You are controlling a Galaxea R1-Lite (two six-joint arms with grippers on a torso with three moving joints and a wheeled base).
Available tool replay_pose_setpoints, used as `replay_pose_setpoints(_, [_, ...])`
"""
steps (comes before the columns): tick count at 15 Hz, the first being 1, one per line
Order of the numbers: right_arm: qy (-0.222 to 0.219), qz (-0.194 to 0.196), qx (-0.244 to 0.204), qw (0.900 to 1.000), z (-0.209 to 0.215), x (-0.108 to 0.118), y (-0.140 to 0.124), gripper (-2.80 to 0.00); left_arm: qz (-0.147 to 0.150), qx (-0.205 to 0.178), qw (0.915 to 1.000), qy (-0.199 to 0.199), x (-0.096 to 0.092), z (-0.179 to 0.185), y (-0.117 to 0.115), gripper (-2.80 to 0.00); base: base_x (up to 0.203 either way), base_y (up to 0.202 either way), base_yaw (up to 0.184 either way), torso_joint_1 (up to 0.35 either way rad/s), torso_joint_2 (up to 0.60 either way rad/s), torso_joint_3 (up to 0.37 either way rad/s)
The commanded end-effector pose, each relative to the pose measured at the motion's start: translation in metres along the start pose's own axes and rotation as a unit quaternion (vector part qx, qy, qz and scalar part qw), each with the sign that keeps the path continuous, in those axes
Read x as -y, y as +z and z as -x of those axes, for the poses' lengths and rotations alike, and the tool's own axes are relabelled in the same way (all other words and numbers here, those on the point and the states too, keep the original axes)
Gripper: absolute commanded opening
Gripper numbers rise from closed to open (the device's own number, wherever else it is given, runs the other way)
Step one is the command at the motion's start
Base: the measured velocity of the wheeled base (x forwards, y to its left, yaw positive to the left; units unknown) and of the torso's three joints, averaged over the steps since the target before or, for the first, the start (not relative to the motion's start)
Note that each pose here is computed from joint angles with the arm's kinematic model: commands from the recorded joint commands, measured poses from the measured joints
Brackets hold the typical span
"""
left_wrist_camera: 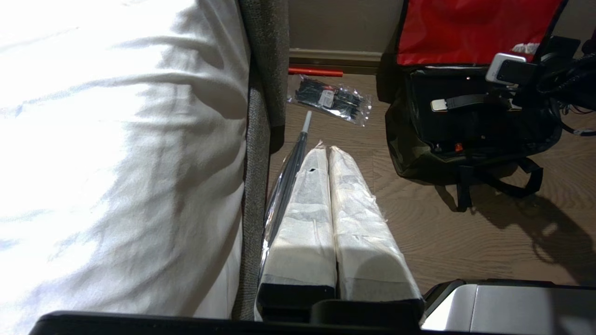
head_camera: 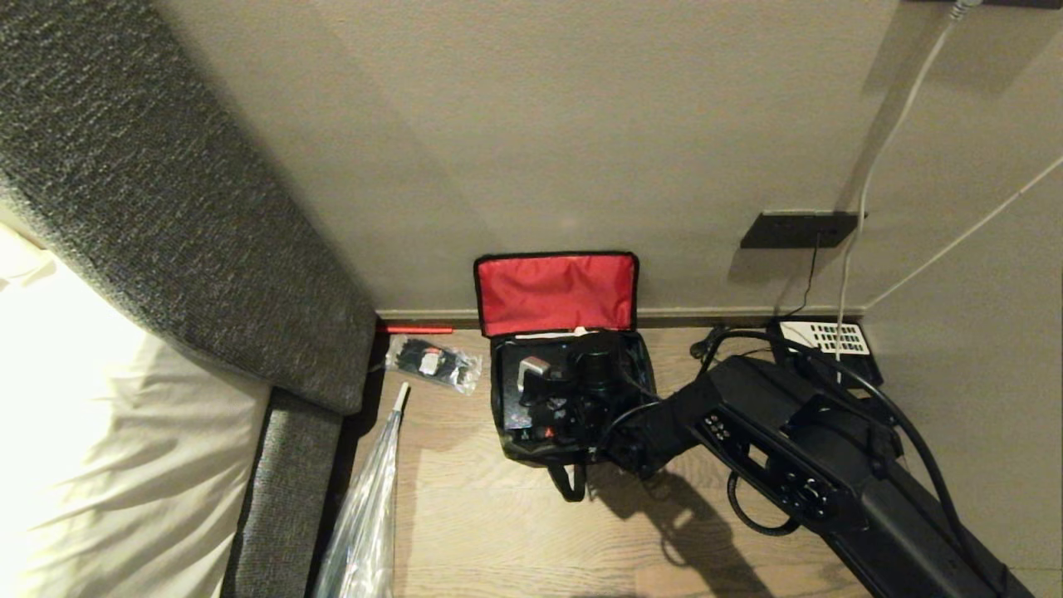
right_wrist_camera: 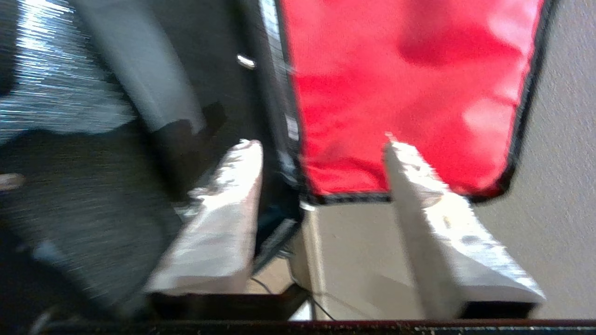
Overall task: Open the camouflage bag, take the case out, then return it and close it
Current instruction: Place the black box back, then close the top of the storage box
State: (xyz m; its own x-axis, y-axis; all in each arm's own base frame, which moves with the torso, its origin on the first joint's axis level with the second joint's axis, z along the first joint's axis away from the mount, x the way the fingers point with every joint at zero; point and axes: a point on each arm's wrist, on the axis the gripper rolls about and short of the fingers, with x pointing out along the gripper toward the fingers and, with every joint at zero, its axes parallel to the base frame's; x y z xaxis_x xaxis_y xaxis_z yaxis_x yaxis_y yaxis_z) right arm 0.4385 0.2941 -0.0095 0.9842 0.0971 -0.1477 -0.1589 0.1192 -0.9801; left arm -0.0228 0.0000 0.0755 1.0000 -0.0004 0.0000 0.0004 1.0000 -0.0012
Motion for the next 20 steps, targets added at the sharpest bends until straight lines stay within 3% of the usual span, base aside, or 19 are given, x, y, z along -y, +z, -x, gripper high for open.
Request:
replay_pose_setpoints(1, [-0.008, -0.031, -0.006, 0.999, 0.013, 0.025, -0.003, -2.80, 0.000, 0.000, 1.0000, 0.000, 0.000, 0.000, 0.000, -2.80, 0.000, 0.000, 0.000, 0.000, 0.00, 0.000])
replay_pose_setpoints(6, [-0.007, -0.082, -0.029, 0.996, 0.066, 0.083, -0.020, -2.80, 0.000, 0.000, 1.0000, 0.000, 0.000, 0.000, 0.000, -2.80, 0.000, 0.000, 0.000, 0.000, 0.00, 0.000])
replay_pose_setpoints(9, [-0.006, -0.184, -0.040, 0.982, 0.125, 0.133, -0.042, -2.80, 0.000, 0.000, 1.0000, 0.000, 0.000, 0.000, 0.000, -2.80, 0.000, 0.000, 0.000, 0.000, 0.00, 0.000])
replay_pose_setpoints(11, [-0.019, -0.254, -0.074, 0.964, 0.176, 0.180, -0.069, -2.80, 0.000, 0.000, 1.0000, 0.000, 0.000, 0.000, 0.000, -2.80, 0.000, 0.000, 0.000, 0.000, 0.00, 0.000])
replay_pose_setpoints(13, [-0.022, -0.336, -0.111, 0.935, 0.237, 0.220, -0.105, -2.80, 0.000, 0.000, 1.0000, 0.000, 0.000, 0.000, 0.000, -2.80, 0.000, 0.000, 0.000, 0.000, 0.00, 0.000])
replay_pose_setpoints(15, [-0.019, -0.416, -0.160, 0.895, 0.305, 0.242, -0.146, -2.80, 0.000, 0.000, 1.0000, 0.000, 0.000, 0.000, 0.000, -2.80, 0.000, 0.000, 0.000, 0.000, 0.00, 0.000])
replay_pose_setpoints(18, [-0.016, -0.518, -0.225, 0.825, 0.401, 0.237, -0.195, -2.80, 0.000, 0.000, 1.0000, 0.000, 0.000, 0.000, 0.000, -2.80, 0.000, 0.000, 0.000, 0.000, 0.00, 0.000])
replay_pose_setpoints(20, [-0.009, -0.571, -0.294, 0.767, 0.452, 0.216, -0.222, -2.80, 0.000, 0.000, 1.0000, 0.000, 0.000, 0.000, 0.000, -2.80, 0.000, 0.000, 0.000, 0.000, 0.00, 0.000])
